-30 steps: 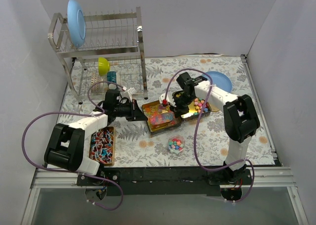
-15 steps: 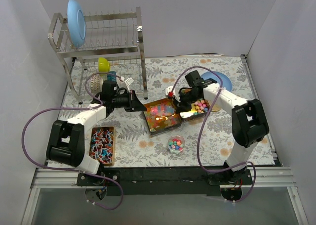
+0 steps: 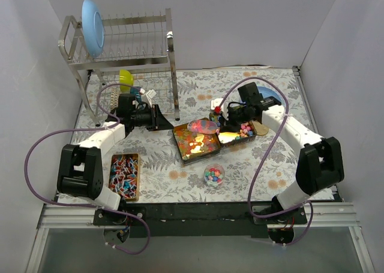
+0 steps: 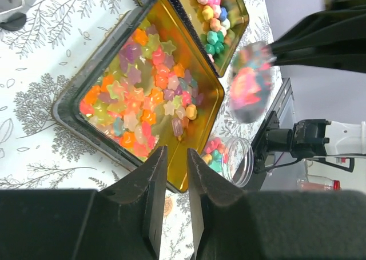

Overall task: Pack the candies
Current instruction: Scoop the fake candies from the storage box, then place the fake candies in the packing bottle.

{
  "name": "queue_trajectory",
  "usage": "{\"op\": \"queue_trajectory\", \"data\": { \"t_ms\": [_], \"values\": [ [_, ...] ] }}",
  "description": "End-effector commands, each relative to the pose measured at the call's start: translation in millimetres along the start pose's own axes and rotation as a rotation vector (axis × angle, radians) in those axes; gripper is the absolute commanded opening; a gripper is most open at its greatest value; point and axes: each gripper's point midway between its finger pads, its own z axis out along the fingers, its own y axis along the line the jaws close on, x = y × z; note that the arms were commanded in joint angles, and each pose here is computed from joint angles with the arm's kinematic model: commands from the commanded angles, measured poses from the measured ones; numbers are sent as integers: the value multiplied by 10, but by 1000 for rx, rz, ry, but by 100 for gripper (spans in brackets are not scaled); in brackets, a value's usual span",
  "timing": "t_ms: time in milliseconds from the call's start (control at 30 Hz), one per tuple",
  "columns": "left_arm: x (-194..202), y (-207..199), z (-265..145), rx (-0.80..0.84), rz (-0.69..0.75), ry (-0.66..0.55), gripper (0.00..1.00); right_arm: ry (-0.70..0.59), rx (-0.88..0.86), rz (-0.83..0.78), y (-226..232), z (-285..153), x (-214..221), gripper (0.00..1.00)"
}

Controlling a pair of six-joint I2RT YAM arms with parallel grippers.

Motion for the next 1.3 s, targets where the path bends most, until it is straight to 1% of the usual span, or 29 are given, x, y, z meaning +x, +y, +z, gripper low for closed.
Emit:
{"op": "queue_trajectory", "data": {
  "t_ms": [0, 33, 133, 167, 200, 267, 367, 467, 667, 733, 833, 933, 1000, 1033, 1267],
  "values": [
    [-224, 71, -30, -25, 37, -52, 21, 21, -7, -87, 88, -529, -161, 1],
    [-251, 85, -31, -29, 38, -59, 21, 34, -18, -60, 141, -616, -102, 1],
    [-311, 108, -49, -37, 40, -76, 21, 56, -37, -111, 233, -764, -59, 1],
    [-340, 104, -58, -38, 45, -82, 21, 94, -61, -105, 338, -818, 10, 1],
    [-336, 118, -66, -42, 40, -81, 21, 111, -73, -150, 359, -841, 48, 1],
    [-333, 113, -71, -42, 39, -81, 22, 163, -110, -162, 495, -913, 150, 1],
    [-305, 140, -75, -47, 35, -79, 22, 205, -145, -199, 618, -978, 245, 1],
    [-289, 182, -79, -61, 30, -83, 22, 237, -140, -226, 656, -1007, 312, 1],
    [-300, 231, -102, -76, 21, -95, 22, 343, -199, -287, 889, -1005, 527, 1],
    [-300, 241, -114, -79, 22, -100, 22, 364, -205, -330, 942, -974, 516, 1],
    [-278, 275, -130, -89, 14, -105, 22, 449, -215, -393, 1024, -957, 581, 1],
    [-273, 285, -153, -94, 6, -113, 22, 504, -216, -415, 1068, -907, 617, 1],
    [-274, 286, -166, -96, 2, -119, 22, 539, -225, -410, 1109, -864, 624, 1],
    [-284, 279, -187, -96, 2, -125, 22, 581, -222, -402, 1079, -860, 665, 1],
    [-252, 264, -238, -101, -5, -136, 23, 675, -218, -361, 1040, -827, 595, 1]
  ]
}}
